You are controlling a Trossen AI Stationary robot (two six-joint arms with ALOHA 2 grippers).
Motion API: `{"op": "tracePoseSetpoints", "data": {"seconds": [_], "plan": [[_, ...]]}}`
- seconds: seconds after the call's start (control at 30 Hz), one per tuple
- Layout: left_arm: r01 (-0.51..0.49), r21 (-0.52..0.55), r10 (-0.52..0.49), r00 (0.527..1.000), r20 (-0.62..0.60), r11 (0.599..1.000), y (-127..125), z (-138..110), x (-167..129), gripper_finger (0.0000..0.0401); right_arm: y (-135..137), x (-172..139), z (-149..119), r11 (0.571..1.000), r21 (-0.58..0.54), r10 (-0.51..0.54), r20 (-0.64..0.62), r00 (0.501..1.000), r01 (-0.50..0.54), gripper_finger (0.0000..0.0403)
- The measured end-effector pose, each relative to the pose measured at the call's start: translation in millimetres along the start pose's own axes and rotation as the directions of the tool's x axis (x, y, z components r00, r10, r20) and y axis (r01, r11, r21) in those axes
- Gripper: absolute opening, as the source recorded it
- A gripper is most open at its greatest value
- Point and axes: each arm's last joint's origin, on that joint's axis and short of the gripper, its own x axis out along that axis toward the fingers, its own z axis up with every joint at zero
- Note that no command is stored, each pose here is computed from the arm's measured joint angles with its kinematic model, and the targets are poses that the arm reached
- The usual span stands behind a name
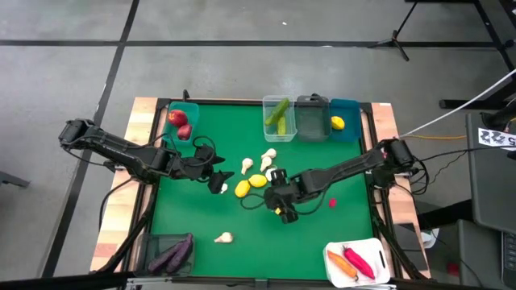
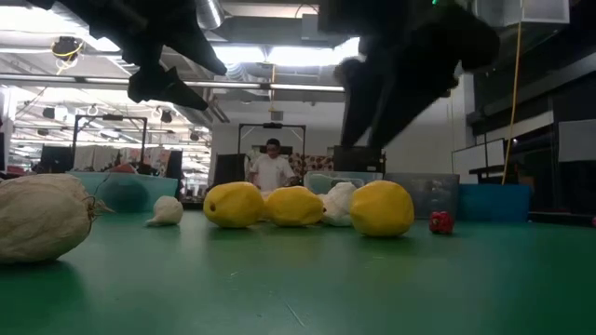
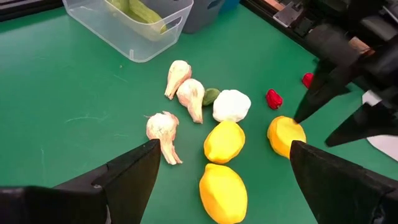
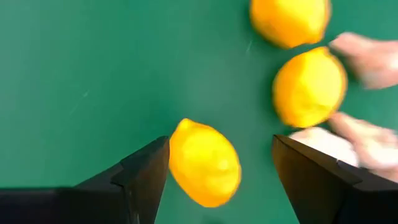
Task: Sort produce into baskets
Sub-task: Put the yellow lemon into the blue bin
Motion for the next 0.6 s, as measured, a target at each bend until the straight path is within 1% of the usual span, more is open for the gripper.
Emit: {"op": "tracePoseSetpoints", "data": {"seconds": [0.13, 0.23, 0.43, 0.6], "plan": [[-0.001, 0.008, 0.001, 1.000, -0.008, 1.000, 0, -1, -1, 0.0349, -2, 19, -2, 0.997, 0.010, 0.071, -0.047, 0.996, -0.071, 0.0282], [-0.006, 0.013, 0.007, 1.000, -0.015, 1.000, 0, -2, -1, 0.0349, -2, 26, -6, 0.996, -0.009, 0.090, -0.066, 0.994, -0.090, 0.0282], [-0.013, 0.013, 0.013, 1.000, -0.009, 1.000, 1, -2, -1, 0.0349, -1, 39, -23, 0.997, -0.028, 0.072, -0.123, 0.990, -0.076, 0.0282], [-0.023, 0.013, 0.023, 1.000, 0.001, 1.000, 1, -2, -1, 0.0349, -2, 56, -37, 0.998, -0.021, 0.063, -0.095, 0.993, -0.066, 0.0282]]}}
